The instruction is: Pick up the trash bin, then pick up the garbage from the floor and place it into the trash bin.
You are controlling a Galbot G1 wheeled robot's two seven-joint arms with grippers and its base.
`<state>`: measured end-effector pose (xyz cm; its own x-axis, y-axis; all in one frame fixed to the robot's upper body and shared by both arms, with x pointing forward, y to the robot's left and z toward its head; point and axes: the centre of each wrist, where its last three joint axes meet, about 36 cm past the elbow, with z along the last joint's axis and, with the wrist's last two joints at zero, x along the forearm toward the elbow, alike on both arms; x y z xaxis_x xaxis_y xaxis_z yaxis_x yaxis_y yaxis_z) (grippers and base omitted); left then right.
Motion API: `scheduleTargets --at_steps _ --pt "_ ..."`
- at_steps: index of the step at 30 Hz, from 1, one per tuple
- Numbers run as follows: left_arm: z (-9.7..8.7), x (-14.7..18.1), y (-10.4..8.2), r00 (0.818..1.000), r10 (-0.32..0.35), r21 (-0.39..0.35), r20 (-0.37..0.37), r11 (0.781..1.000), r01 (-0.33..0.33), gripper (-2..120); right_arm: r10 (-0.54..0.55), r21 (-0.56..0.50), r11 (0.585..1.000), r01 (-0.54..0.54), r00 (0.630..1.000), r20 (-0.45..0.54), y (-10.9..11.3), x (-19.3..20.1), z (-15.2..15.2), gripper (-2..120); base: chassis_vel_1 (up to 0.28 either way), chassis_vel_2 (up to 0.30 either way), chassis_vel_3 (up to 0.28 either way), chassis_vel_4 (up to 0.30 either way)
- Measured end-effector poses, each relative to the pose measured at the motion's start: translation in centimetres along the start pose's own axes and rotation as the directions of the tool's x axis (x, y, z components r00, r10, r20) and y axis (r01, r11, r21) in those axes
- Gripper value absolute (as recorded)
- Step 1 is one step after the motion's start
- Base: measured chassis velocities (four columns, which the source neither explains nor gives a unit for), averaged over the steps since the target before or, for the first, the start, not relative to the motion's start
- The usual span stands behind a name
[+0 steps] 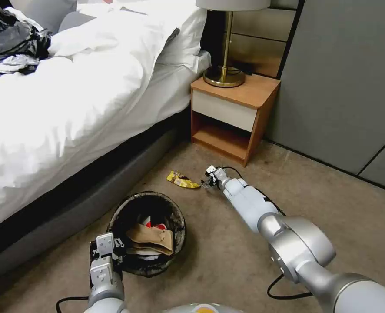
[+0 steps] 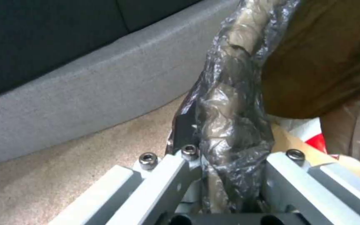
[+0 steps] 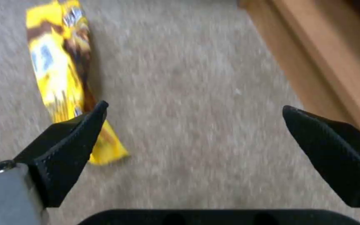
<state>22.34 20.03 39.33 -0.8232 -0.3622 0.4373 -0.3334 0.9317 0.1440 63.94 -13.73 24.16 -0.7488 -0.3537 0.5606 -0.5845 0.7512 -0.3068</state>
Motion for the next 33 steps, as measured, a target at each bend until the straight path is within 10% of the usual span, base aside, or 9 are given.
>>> scheduleTargets --at_steps 33 --pt "0.0 0.2 -0.6 1.0 0.0 -0.002 0.005 1.0 0.0 0 -0.186 0.003 0.982 0.188 0.967 0.173 -0.1 -0.1 -0.9 100 0.0 0.0 0.0 0.0"
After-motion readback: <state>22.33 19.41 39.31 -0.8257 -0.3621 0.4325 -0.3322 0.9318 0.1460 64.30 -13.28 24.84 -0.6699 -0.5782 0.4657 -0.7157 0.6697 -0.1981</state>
